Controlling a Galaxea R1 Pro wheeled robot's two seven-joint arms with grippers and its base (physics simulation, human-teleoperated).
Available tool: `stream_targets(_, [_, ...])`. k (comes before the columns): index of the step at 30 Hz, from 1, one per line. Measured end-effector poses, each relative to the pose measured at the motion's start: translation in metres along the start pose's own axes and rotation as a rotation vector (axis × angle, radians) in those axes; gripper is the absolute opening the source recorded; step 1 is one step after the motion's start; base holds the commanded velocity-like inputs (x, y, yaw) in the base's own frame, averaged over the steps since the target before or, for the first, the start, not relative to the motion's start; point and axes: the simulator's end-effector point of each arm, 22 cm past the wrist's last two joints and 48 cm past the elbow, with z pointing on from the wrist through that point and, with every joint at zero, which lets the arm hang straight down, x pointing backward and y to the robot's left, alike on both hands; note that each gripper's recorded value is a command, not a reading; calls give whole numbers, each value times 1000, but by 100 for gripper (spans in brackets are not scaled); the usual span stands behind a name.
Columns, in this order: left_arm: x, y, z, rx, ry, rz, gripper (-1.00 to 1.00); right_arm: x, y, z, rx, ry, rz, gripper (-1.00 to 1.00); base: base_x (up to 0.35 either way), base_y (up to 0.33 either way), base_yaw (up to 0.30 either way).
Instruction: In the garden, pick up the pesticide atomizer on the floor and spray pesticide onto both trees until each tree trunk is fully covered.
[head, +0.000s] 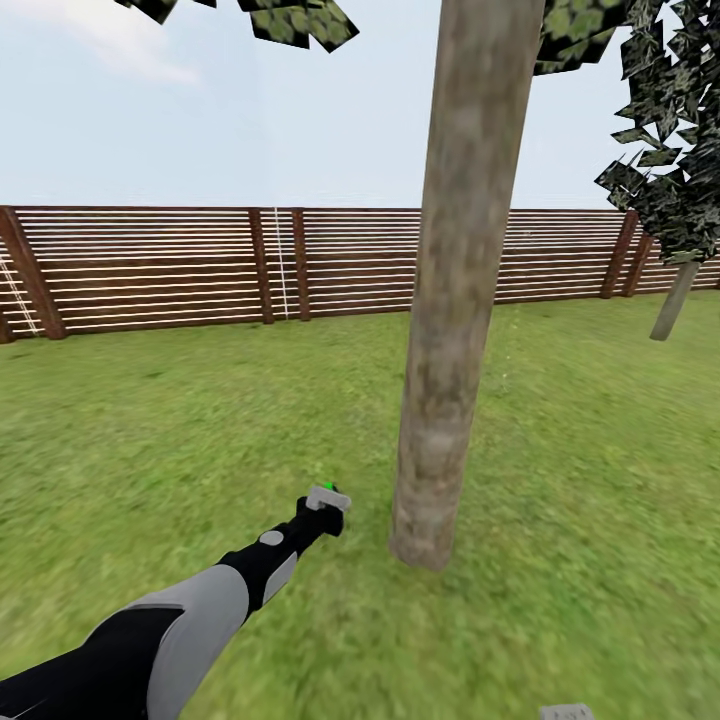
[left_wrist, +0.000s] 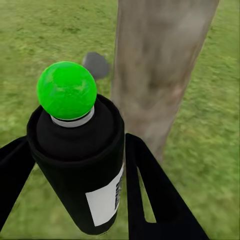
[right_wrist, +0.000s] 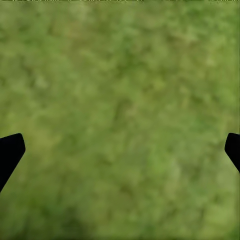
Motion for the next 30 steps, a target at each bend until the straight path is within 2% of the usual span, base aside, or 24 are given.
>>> stream_targets(8, [0,-3,0,12,0,1,-100,0,0,0,0,0,0,100,220,-172,0])
stream_targets(14, [0,-3,0,14,0,1,-100,0,0,0,0,0,0,100,23,-205,0])
stream_targets(23, [-1,-2,0,10,2,5,-100,0,0,0,0,0,0,100,0,-19,0])
stream_targets(24, [-2,-1,1,9,7,7,-100,0,0,0,0,0,0,100,0,0,0])
stream_targets(26, [-25,16,7,-24,70,-5,-100,0,0,0,0,1,-1,100,0,0,0])
stream_targets(28, [-45,27,8,-44,93,-5,-100,1,2,0,-9,4,-32,100,0,0,0])
stream_targets(29, [-57,30,7,-50,94,-2,-100,2,5,0,-21,8,-77,100,0,0,0])
stream_targets(30, [-76,27,6,-18,97,-4,-100,4,13,0,-44,14,-142,100,0,0,0])
